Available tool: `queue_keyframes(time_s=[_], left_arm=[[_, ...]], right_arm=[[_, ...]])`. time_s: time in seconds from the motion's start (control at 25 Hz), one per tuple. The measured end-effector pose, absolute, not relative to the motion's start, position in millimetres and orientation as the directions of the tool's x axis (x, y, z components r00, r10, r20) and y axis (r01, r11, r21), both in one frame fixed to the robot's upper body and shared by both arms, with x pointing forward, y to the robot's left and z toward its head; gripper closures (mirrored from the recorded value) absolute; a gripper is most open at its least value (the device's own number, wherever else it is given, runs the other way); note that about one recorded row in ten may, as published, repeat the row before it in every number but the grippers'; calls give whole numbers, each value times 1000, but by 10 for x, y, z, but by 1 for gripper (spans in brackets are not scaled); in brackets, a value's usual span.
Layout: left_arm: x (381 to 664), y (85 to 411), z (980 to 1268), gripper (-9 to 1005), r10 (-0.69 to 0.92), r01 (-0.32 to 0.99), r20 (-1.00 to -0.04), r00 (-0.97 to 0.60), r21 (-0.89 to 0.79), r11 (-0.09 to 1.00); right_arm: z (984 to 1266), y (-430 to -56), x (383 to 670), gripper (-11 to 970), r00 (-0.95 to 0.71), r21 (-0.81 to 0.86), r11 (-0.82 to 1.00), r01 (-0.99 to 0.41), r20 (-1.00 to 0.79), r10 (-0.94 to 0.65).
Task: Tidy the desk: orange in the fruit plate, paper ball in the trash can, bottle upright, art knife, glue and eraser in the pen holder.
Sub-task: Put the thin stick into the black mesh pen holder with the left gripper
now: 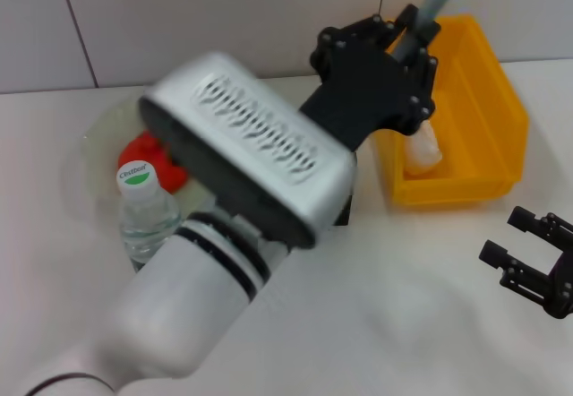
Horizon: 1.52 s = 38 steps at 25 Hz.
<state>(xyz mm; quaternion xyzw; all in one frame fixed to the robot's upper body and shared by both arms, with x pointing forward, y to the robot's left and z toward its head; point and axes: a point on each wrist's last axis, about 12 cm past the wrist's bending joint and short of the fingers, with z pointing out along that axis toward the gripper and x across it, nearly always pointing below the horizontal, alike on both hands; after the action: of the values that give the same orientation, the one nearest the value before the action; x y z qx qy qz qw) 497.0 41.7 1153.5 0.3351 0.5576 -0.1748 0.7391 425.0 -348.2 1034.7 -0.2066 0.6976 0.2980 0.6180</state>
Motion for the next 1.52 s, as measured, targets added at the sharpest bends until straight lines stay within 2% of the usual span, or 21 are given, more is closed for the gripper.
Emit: queue_keyframes(time_s=[0.12,0.28,0.72,1.52], left_arm=[[5074,548,11358,816,-51,690,-955,292,173,703],[5162,597,11249,816,-95,718,-966,240,112,687],[5440,692,10959,814,53,680,-994,97,105,726],[5483,768,10848,812,117,666,-990,81,141,733]], right_arm=[[10346,-3483,4248,232,-151,161,737,-656,-985,80],[10349,-3482,4247,233,-150,161,736,-658,-985,81],[10370,-3456,4286,232,-146,164,723,-671,-985,88],[10378,-3423,4340,232,-146,160,713,-683,-986,82]])
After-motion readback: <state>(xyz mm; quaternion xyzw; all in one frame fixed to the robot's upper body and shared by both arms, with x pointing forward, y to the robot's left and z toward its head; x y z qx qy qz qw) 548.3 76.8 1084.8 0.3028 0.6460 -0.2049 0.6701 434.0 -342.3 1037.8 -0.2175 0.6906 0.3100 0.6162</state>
